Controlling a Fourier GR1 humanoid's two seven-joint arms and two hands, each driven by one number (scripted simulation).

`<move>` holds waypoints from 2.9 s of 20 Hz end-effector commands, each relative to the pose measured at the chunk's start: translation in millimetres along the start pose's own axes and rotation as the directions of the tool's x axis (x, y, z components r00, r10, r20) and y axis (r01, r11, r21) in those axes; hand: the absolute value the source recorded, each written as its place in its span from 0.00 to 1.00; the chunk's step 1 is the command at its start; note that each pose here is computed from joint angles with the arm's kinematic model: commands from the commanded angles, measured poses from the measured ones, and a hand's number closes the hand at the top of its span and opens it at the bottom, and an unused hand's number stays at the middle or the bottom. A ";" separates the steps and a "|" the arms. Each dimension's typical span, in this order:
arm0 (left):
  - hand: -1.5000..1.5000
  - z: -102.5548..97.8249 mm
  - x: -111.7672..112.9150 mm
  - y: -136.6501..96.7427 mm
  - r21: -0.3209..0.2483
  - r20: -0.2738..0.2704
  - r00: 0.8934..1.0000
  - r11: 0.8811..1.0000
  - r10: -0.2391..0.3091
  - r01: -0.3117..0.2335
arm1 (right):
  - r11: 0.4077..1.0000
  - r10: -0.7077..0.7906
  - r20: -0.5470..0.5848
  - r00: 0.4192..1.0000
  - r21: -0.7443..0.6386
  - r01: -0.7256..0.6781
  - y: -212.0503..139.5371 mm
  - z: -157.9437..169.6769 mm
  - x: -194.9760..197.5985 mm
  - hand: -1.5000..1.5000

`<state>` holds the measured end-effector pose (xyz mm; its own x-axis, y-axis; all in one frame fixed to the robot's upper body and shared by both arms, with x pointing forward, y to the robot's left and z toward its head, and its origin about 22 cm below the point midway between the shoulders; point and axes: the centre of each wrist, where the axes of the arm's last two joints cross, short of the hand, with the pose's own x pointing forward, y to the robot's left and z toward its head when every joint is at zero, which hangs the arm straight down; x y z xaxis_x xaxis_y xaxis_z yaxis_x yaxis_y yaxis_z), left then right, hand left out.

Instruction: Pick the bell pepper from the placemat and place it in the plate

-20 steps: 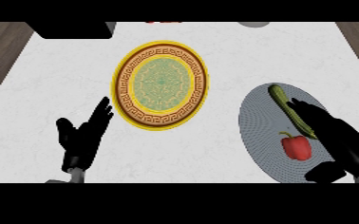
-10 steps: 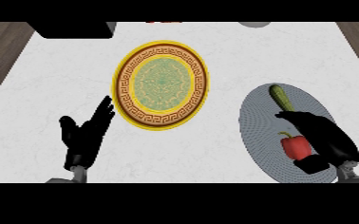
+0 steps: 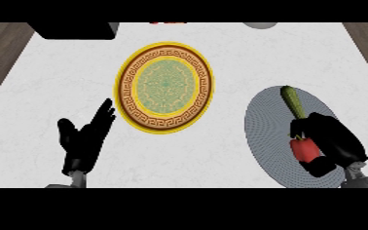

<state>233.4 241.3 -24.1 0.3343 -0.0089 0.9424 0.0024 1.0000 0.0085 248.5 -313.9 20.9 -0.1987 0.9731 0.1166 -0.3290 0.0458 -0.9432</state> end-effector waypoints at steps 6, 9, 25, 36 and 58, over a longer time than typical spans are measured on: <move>0.50 5.0 -12.7 -6.0 -0.022 -0.043 0.999 1.000 0.002 -0.003 | 0.917 -0.205 0.135 0.969 -0.320 0.238 -11.5 -15.0 130.6 1.00; 0.50 0.9 -6.5 -9.6 -0.040 -0.032 0.999 0.999 -0.006 0.005 | 0.869 -0.318 0.178 0.931 -0.338 0.361 -6.7 -23.8 187.1 1.00; 0.50 -4.8 -4.7 -17.6 -0.073 -0.042 0.999 0.997 -0.026 0.023 | 0.504 -0.601 0.090 0.794 -0.728 0.464 -42.7 -15.0 265.2 1.00; 0.50 -9.2 3.5 -24.7 -0.072 -0.029 0.999 0.997 -0.015 0.013 | 0.328 -0.647 0.045 0.761 -0.885 0.331 -51.4 -56.1 281.1 1.00; 0.50 -14.9 7.8 -20.9 -0.106 -0.020 1.000 0.994 -0.022 0.020 | 0.551 -0.716 -0.335 0.613 -0.810 0.201 -40.8 -157.1 220.4 0.00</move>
<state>249.5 221.2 -17.1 0.3264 -0.0317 0.9447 0.0869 0.9962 0.0034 352.8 -61.9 50.9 0.2397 0.7469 0.6202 0.6194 0.3742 -0.6902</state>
